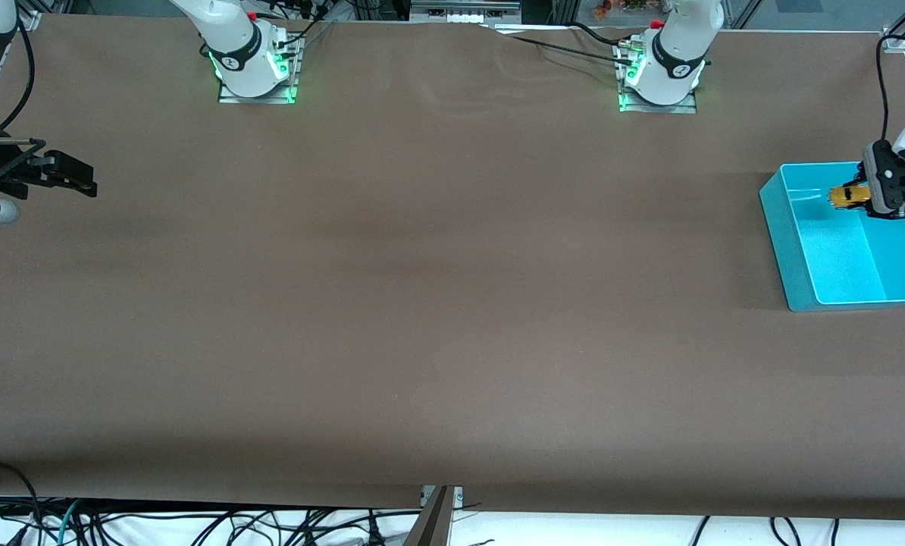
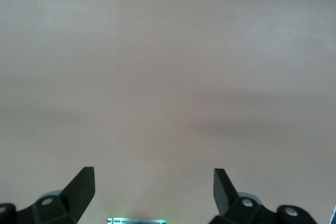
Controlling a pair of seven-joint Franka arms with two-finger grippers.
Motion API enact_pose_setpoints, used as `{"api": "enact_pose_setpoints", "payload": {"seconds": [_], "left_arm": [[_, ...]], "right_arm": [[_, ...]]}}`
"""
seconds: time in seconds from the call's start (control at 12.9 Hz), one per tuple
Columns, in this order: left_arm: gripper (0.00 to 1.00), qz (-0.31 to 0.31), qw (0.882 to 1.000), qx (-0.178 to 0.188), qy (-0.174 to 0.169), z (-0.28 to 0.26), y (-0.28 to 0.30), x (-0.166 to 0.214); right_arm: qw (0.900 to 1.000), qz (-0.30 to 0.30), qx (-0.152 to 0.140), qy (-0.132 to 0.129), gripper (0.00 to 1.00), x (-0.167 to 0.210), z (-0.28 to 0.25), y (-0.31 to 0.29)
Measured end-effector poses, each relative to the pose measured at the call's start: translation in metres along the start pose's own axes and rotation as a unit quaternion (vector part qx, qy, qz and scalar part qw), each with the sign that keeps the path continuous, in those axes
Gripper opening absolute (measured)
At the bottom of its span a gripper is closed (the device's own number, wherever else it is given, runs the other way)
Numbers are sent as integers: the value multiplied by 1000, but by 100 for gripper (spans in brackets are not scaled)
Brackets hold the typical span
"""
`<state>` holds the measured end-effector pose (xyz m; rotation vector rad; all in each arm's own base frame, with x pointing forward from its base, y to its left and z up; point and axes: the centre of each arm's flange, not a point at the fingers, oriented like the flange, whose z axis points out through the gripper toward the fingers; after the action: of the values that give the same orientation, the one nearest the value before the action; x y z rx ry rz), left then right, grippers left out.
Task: Wind and store yellow beetle car
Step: 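Lift the car with the left gripper and lower it into the bin, then open the left gripper to release the car inside the bin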
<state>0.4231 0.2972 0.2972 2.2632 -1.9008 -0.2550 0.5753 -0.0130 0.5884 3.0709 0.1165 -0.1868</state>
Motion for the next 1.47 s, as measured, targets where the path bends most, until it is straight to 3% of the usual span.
{"api": "enact_pose_setpoints", "payload": {"seconds": [0.47, 1.09, 1.24, 1.47], "left_arm": [[44, -7, 998, -53, 17, 67, -3, -10], [44, -17, 998, -54, 13, 109, -14, -11], [59, -22, 998, -54, 12, 109, -14, -11], [91, -23, 999, -43, 8, 99, -18, -14]], "right_arm": [[1000, 0, 0, 0, 100, 0, 0, 0], [1000, 0, 0, 0, 100, 0, 0, 0], [1000, 0, 0, 0, 100, 0, 0, 0], [1000, 0, 0, 0, 100, 0, 0, 0]]}}
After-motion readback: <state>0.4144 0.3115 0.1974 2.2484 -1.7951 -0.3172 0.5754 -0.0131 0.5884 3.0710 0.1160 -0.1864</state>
